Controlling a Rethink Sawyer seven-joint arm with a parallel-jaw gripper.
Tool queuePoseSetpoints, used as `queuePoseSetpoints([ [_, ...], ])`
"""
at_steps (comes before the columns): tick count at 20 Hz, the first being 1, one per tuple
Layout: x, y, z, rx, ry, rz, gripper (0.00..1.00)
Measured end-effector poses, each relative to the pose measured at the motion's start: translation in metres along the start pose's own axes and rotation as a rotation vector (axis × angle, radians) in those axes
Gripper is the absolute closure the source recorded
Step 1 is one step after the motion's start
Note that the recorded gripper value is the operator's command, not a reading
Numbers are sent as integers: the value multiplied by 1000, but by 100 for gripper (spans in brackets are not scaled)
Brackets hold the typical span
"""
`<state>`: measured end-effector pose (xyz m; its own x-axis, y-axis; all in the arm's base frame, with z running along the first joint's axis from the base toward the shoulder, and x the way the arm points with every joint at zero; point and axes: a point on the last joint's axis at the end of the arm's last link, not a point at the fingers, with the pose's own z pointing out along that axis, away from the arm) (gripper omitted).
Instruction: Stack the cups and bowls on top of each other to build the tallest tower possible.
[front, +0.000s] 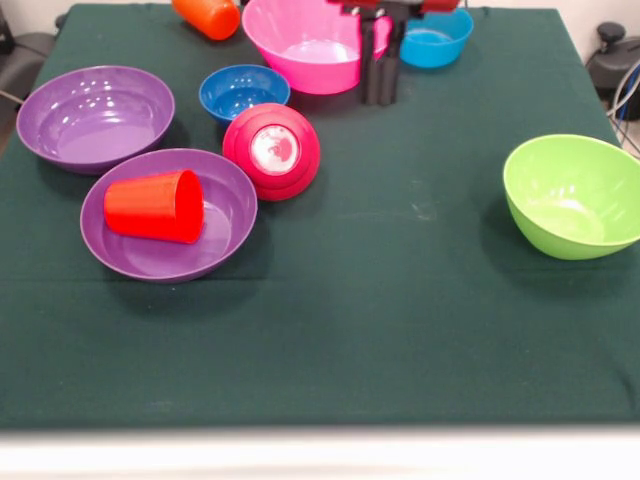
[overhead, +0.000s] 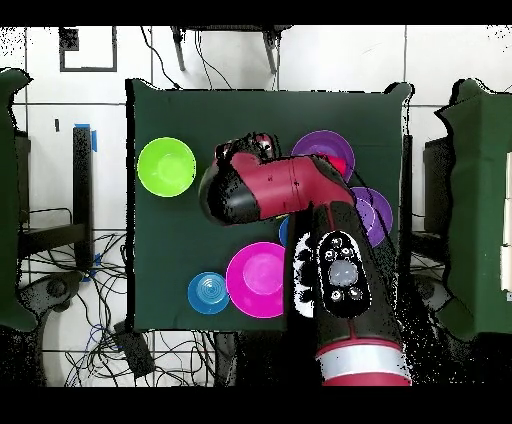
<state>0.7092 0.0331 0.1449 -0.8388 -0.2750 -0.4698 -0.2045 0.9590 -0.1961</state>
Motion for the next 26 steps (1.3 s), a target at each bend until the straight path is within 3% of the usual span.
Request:
queuePoseSetpoints([
  [3,-19,9,-16,1,-34,1,100],
  [9,-50,32,-35,-5,-58,-11,100],
  [13,-99,58,-51,-10,-112,-23,100],
  [15,-115,65,-56,-12,-109,-19,100],
  [17,-136,74,-59,-20,-39,-2,100],
  [18,-147,81,-61,-30,61,10,100],
  [19,-152,85,-62,-36,135,14,100],
  [20,-154,88,-63,-39,183,16,100],
  [21,-156,93,-65,-48,267,21,100],
  [22,-156,94,-66,-51,301,22,100],
  [23,-148,101,-71,-71,457,29,100],
  [24,-144,102,-72,-77,500,31,100],
  [26,-127,104,-73,-88,636,30,100],
])
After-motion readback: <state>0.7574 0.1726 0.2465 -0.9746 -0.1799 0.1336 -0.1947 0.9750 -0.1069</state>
